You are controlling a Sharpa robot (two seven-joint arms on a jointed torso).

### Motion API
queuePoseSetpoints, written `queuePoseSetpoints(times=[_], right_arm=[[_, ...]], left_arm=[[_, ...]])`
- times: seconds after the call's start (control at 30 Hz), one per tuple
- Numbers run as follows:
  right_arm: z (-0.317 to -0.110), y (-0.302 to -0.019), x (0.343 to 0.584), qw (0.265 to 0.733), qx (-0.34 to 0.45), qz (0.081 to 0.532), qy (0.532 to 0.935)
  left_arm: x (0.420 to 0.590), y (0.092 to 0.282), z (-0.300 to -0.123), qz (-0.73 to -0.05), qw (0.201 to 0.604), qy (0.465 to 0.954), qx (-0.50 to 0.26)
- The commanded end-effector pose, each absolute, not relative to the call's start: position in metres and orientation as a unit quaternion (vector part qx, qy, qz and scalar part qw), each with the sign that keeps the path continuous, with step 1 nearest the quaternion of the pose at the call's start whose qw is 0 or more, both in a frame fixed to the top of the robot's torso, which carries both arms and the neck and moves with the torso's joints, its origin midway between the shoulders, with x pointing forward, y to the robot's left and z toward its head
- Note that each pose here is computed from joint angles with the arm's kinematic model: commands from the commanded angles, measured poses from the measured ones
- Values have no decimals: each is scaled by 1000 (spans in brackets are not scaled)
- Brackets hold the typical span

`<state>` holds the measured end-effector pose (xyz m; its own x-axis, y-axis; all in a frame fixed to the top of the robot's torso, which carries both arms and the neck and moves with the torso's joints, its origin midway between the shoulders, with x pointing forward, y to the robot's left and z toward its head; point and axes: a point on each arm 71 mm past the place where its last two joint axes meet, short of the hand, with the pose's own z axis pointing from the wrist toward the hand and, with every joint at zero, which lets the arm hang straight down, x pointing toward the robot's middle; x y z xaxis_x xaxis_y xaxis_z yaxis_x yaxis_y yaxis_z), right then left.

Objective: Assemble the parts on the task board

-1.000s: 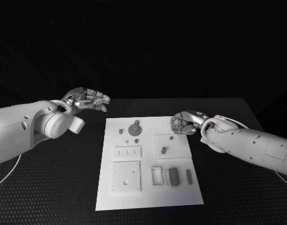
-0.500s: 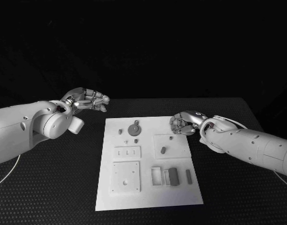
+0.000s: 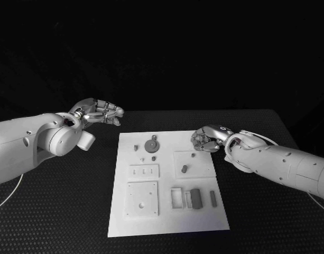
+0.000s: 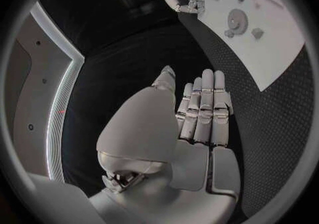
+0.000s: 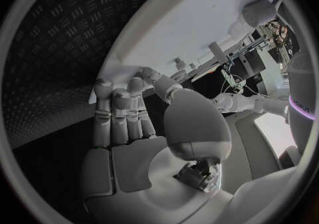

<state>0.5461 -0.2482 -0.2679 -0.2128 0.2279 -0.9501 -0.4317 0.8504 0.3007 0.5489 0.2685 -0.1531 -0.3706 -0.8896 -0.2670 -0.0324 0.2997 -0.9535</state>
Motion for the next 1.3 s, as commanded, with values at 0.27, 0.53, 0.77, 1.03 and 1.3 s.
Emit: queuePoseSetpoints(times=[0.27, 0.53, 0.77, 1.03, 1.3], right_arm=[[-270, -254, 547, 621, -68, 256, 738], [-270, -252, 546, 619, -64, 261, 738], [-270, -251, 546, 618, -60, 265, 738], [-271, -251, 546, 612, -49, 269, 743], [-270, -251, 546, 613, -37, 275, 740]], left_arm=[[548, 267, -152, -487, 440, 674, -337], [547, 267, -152, -488, 440, 674, -337], [547, 268, -152, -487, 440, 675, -336], [547, 267, -152, -487, 439, 676, -335], [547, 268, -152, -486, 438, 678, -335]])
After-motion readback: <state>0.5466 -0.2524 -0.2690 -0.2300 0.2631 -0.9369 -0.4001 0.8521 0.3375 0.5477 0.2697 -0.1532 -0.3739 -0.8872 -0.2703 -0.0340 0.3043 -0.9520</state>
